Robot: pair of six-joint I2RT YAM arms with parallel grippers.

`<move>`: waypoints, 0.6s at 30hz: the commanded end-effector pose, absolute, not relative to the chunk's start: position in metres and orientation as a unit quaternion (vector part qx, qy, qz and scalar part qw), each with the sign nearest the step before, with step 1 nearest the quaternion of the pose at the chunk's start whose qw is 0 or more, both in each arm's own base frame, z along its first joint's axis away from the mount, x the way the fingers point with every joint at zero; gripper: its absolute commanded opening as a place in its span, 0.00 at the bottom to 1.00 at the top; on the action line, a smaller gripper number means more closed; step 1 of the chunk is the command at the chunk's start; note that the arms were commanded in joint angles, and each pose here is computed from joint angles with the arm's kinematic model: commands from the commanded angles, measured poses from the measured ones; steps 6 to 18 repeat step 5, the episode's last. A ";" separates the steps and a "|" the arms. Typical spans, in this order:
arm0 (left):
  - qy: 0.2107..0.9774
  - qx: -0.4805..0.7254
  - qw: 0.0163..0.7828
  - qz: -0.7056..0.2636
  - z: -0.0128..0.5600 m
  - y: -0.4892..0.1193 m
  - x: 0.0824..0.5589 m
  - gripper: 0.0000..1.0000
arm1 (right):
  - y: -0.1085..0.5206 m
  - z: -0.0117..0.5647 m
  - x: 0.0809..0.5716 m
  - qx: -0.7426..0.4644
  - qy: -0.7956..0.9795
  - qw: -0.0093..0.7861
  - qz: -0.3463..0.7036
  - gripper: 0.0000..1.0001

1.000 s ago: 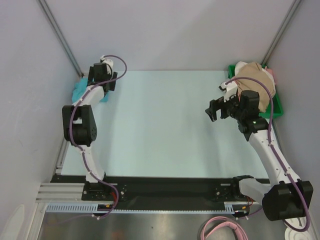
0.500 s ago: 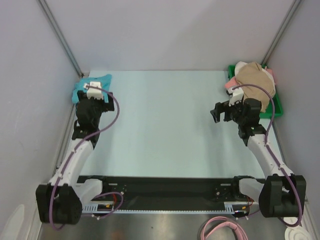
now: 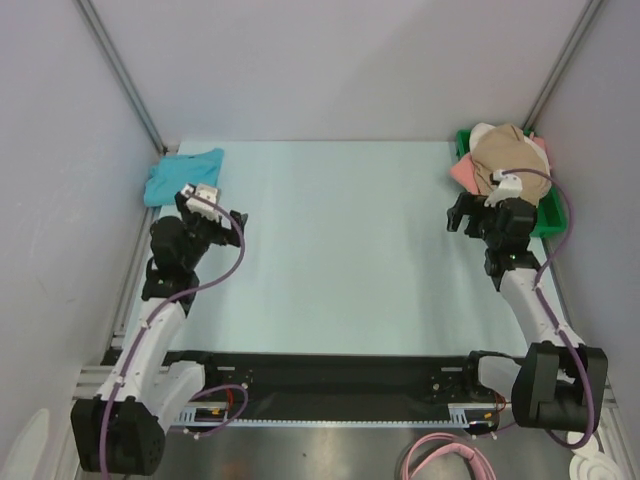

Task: Fold and stack the t-shirts
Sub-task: Reset both grippers

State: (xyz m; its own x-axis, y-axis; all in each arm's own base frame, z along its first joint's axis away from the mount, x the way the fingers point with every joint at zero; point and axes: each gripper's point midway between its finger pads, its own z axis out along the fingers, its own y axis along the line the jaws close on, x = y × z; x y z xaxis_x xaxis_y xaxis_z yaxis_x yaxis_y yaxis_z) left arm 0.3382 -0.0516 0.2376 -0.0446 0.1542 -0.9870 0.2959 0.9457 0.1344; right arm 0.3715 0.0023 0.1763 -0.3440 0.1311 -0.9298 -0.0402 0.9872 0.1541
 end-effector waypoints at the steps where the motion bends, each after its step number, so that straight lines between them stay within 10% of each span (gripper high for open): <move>1: 0.739 0.235 0.613 -0.150 0.263 -0.090 0.323 1.00 | -0.021 0.206 0.377 0.097 0.802 0.586 0.056 1.00; 18: 0.742 0.164 0.637 -0.127 0.285 -0.072 0.322 1.00 | -0.023 0.222 0.371 0.076 0.779 0.619 0.059 1.00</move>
